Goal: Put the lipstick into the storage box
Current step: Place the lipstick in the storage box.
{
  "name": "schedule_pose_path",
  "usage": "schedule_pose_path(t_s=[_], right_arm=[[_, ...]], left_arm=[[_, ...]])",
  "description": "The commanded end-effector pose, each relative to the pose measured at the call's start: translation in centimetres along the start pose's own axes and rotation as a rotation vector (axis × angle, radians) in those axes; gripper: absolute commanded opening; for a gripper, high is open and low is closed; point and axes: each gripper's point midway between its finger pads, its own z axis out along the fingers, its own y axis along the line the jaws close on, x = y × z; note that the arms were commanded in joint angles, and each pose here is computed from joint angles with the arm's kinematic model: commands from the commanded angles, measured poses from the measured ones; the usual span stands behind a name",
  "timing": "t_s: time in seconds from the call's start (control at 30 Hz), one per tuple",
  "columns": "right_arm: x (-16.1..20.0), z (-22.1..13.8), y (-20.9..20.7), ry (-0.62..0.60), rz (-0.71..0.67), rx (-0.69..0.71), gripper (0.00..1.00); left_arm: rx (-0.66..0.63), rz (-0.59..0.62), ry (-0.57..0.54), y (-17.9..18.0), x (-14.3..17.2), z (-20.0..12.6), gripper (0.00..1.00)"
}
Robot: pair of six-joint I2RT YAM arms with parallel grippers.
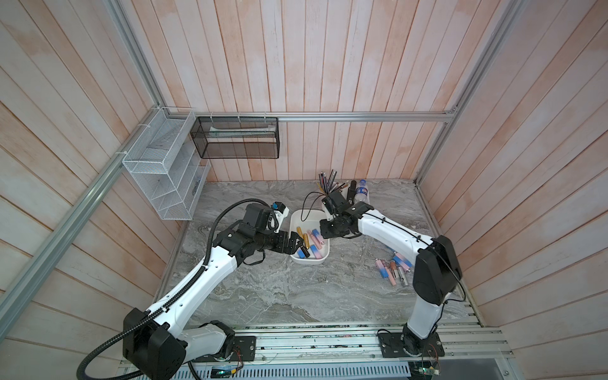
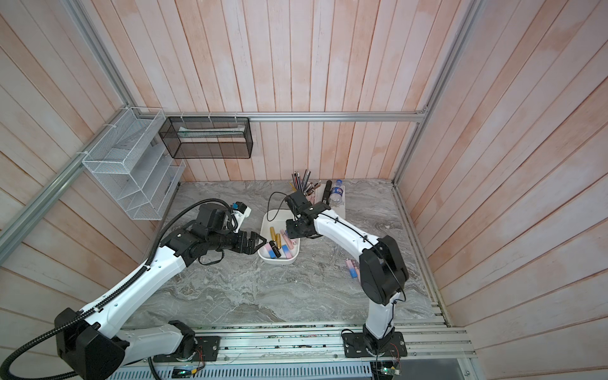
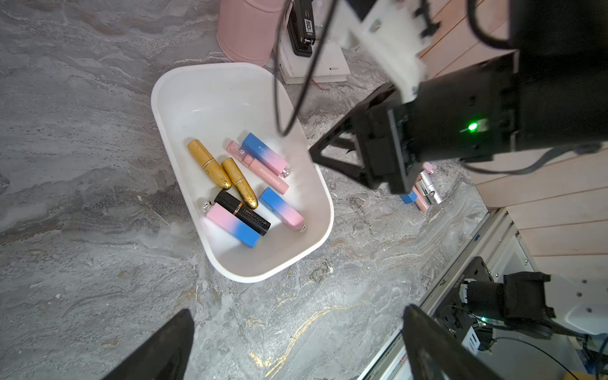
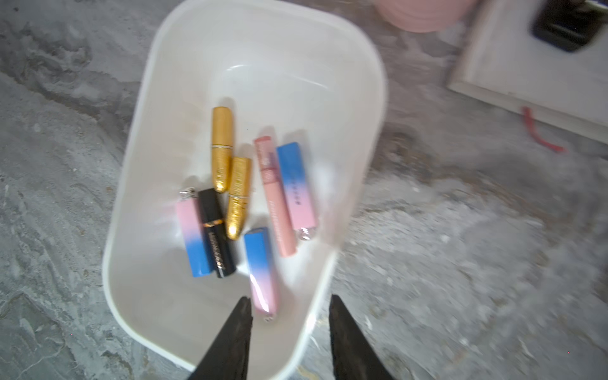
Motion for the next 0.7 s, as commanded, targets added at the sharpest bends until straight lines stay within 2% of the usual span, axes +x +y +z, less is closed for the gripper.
schedule_pose_path(t_s=[0.0, 0.1, 0.2, 0.43, 0.67], right_arm=[[1.7, -1.1, -6.7, 0.007, 0.101, 0.110, 0.41], [3.8, -2.2, -11.0, 0.013, 0.186, 0.156, 0.41], [6.0, -2.9, -13.6, 0.020, 0.244, 0.183, 0.41], [10.8, -1.6, -14.7, 0.074, 0.321, 0.176, 0.40], [14.0, -0.5, -16.2, 0.123, 0.363, 0.213, 0.40]], left_arm=[[0.046, -0.004, -0.004, -0.7, -0.7, 0.3, 1.00], [0.102, -0.019, 0.006, -1.5, -1.0, 0.9, 1.00], [0.196, -0.048, 0.032, -2.9, -1.3, 1.8, 1.00], [0.323, 0.008, 0.084, -6.8, -1.8, 4.1, 1.00], [0.395, 0.071, 0.113, -10.2, -2.5, 6.2, 1.00]])
